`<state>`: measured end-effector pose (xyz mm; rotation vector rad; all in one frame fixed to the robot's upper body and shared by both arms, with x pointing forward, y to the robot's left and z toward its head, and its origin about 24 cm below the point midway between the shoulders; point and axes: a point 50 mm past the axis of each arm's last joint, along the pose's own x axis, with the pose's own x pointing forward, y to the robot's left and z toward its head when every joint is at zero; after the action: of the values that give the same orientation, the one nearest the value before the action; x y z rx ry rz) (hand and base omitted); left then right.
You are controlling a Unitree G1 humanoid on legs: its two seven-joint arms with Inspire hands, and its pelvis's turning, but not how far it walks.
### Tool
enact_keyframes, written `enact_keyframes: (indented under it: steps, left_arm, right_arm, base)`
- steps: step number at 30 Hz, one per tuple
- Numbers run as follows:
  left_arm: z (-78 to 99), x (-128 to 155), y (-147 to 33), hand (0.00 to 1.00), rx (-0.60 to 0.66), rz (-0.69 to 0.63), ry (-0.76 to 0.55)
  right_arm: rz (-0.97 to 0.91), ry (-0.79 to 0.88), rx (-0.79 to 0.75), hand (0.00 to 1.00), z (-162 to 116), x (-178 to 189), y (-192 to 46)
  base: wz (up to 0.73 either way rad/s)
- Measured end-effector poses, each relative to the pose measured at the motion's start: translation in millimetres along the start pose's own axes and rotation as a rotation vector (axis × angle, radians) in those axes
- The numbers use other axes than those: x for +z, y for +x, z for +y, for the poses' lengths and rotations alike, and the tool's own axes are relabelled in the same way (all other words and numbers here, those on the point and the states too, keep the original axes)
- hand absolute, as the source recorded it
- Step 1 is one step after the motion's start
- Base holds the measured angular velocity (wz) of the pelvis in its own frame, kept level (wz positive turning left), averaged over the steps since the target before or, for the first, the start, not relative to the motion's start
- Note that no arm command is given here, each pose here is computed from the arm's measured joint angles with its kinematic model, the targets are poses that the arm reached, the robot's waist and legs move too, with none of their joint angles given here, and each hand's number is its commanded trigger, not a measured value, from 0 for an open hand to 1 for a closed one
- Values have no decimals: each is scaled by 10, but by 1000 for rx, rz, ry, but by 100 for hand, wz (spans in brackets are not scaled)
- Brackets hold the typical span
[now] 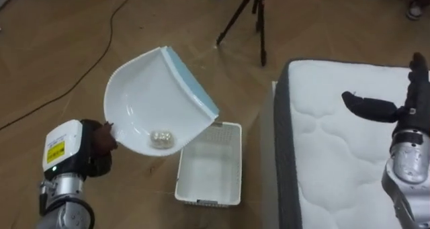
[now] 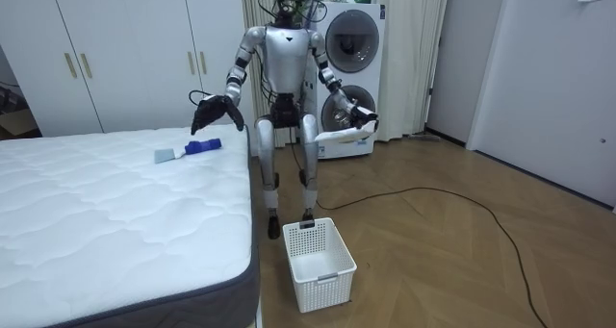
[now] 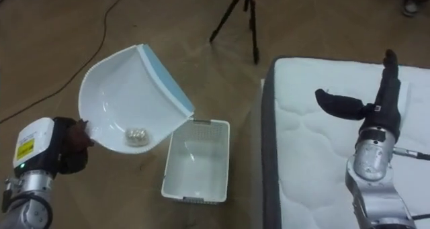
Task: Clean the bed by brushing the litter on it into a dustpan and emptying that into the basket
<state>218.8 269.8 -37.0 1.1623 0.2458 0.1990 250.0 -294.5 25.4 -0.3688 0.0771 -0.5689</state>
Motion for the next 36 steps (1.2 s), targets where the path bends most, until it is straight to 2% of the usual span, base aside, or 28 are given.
enact_keyframes:
  steps: [2, 7, 12, 16, 25, 28, 36]
  left_arm:
    - [12, -18, 26, 100, 2, 6, 9]
    - [68, 50, 252, 100, 14, 10, 19]
    - [145, 115, 385, 100, 23, -19, 53]
    - [323, 126, 538, 100, 45, -56, 133]
    - [570, 87, 669, 100, 61, -97, 286]
    - [583, 102, 690, 100, 55, -100, 323]
    - [481, 125, 675, 100, -41, -113, 393]
  right_arm:
    - [-11, -40, 13, 0, 24, -9, -10]
    - [-5, -123, 108, 0, 201, -116, -88]
    - [10, -172, 134, 0, 231, -185, -90]
    - [-21, -202, 178, 0, 304, -173, -95]
    - [3, -293, 285, 0, 398, -301, -230]
    - [1, -302, 310, 0, 442, -304, -252]
    - [22, -322, 357, 0, 497, -347, -304]
  base:
    - [33]
    - [37]
    - [33]
    - [13]
    - [1]
    - [-10]
    - [-7]
